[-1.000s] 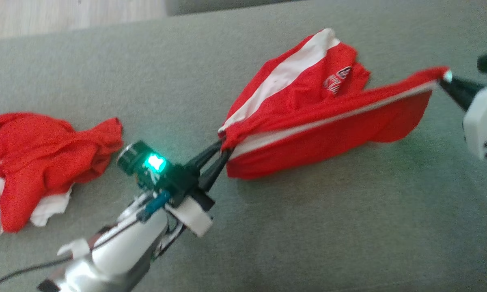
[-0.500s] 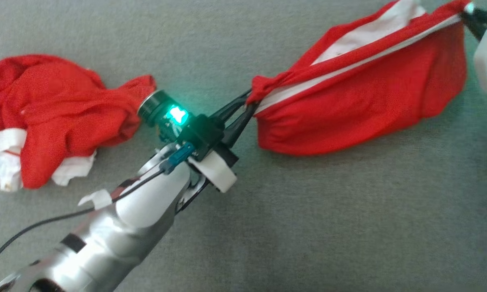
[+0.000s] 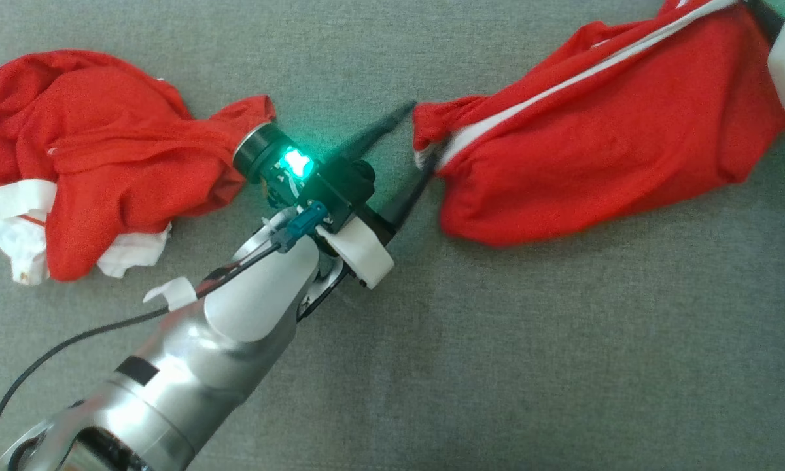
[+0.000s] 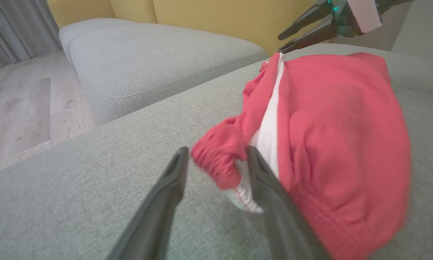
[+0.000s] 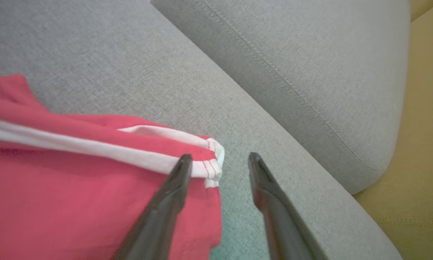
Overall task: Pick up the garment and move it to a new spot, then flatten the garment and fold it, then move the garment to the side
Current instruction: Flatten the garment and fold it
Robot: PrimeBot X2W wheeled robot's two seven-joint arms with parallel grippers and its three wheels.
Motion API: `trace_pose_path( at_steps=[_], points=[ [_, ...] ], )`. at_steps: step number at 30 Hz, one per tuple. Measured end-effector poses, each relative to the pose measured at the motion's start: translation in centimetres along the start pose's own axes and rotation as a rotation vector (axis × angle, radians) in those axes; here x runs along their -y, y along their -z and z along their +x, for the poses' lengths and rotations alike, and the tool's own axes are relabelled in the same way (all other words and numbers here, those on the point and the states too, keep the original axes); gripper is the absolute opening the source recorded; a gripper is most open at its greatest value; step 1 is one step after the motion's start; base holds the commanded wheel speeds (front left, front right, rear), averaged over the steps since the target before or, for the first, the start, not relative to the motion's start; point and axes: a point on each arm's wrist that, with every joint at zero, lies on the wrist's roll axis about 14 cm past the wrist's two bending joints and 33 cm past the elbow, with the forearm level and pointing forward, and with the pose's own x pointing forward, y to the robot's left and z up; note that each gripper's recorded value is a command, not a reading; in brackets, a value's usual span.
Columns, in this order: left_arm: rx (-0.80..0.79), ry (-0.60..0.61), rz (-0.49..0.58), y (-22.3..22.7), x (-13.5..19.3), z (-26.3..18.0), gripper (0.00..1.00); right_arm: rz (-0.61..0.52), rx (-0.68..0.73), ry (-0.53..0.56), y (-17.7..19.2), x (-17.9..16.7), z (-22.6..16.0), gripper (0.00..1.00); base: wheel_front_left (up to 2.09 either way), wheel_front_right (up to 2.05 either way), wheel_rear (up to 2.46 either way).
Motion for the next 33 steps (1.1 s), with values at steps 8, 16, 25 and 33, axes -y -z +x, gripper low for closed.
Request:
trace_pose_path(
  at_steps=[8,16,25,33],
  points=[
    [0.050,-0.035,0.022,-2.3,-0.7,-0.4,1.00,0.164,0.182,0.073,-2.5,2.3,-2.2,1.00,0.00,0.00,0.00],
    [0.181,-0.193,-0.043,-6.0,-2.7,-3.1,1.00,0.368,0.458,0.178,-5.0,3.8,-7.9,1.00,0.00,0.00,0.00],
    [0.364,-0.295,-0.123,-10.7,-2.9,-6.3,1.00,0.543,0.637,0.321,-4.8,5.6,-14.9,1.00,0.00,0.00,0.00],
    [0.403,-0.326,-0.198,-10.5,-1.1,-8.8,1.00,0.763,0.787,0.391,-3.0,0.3,-19.2,1.00,0.00,0.00,0.00]
  ],
)
